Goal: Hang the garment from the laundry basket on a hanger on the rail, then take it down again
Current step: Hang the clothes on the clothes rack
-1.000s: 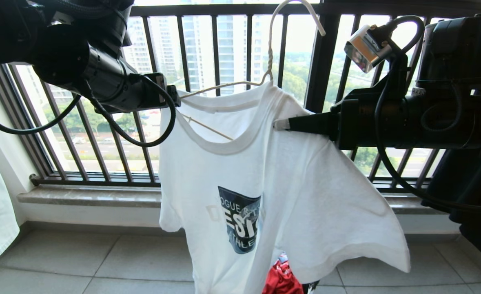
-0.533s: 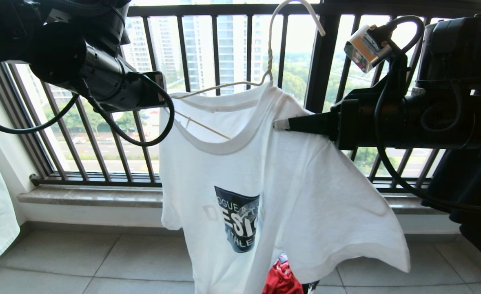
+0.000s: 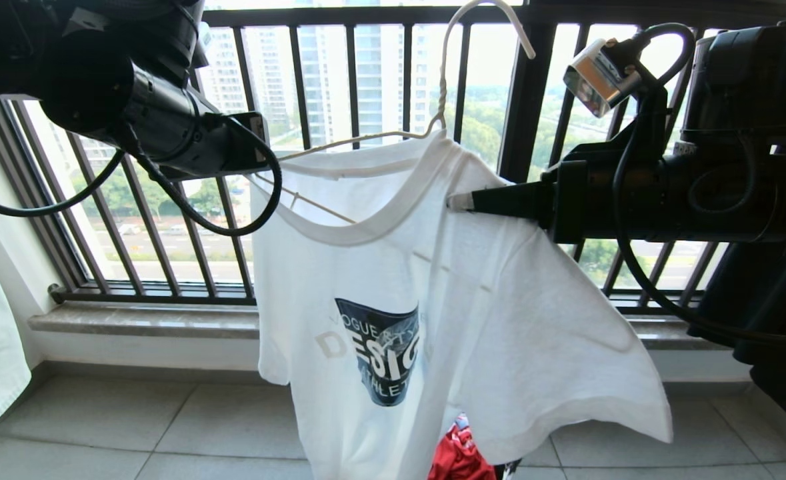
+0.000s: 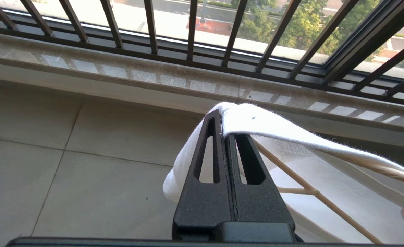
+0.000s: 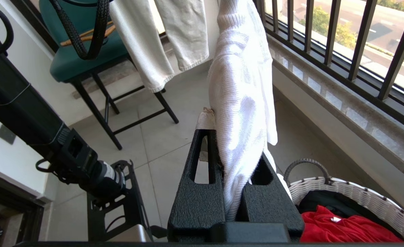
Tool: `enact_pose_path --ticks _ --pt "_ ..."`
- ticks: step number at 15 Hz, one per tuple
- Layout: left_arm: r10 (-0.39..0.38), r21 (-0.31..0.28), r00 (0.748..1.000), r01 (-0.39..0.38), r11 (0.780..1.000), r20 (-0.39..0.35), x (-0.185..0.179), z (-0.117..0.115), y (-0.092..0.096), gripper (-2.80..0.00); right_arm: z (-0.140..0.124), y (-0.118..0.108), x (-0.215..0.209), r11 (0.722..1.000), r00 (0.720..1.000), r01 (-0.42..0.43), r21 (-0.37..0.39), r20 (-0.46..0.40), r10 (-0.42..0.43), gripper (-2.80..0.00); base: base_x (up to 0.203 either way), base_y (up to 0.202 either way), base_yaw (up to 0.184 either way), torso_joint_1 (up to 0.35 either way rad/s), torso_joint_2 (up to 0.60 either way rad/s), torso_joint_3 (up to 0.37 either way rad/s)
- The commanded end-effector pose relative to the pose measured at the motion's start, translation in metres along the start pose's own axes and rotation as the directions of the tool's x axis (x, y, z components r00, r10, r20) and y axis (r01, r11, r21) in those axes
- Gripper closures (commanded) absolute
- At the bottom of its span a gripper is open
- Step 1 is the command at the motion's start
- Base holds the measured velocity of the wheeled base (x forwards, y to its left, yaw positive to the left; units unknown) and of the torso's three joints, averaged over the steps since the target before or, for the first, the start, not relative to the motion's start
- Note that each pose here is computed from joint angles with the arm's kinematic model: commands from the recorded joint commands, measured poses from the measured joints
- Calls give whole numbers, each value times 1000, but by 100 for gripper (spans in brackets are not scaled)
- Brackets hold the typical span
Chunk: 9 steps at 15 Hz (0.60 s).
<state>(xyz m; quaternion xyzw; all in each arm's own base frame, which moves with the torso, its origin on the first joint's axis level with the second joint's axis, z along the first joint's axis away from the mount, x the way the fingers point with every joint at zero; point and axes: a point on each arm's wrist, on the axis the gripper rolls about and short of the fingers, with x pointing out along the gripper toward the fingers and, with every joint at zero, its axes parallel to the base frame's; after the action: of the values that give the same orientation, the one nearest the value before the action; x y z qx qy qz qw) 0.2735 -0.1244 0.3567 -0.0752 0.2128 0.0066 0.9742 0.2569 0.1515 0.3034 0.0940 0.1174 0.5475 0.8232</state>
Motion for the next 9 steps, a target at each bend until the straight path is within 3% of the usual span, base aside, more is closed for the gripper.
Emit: enact_pose_path --ticks 1,5,9 --pt "-1 -2 1000 1 1000 13 -7 3 2 0 -1 -1 1 1000 1000 -2 2 -3 2 0 0 0 0 0 0 0" --pt "-11 30 998 9 1000 57 -19 10 7 0 -3 -2 3 1000 1000 0 3 -10 0 0 0 0 0 0 0 0" --pt "-70 53 996 67 996 54 -26 6 -7 0 -6 -7 7 1000 1000 2 11 -21 -2 0 0 0 0 0 0 0"
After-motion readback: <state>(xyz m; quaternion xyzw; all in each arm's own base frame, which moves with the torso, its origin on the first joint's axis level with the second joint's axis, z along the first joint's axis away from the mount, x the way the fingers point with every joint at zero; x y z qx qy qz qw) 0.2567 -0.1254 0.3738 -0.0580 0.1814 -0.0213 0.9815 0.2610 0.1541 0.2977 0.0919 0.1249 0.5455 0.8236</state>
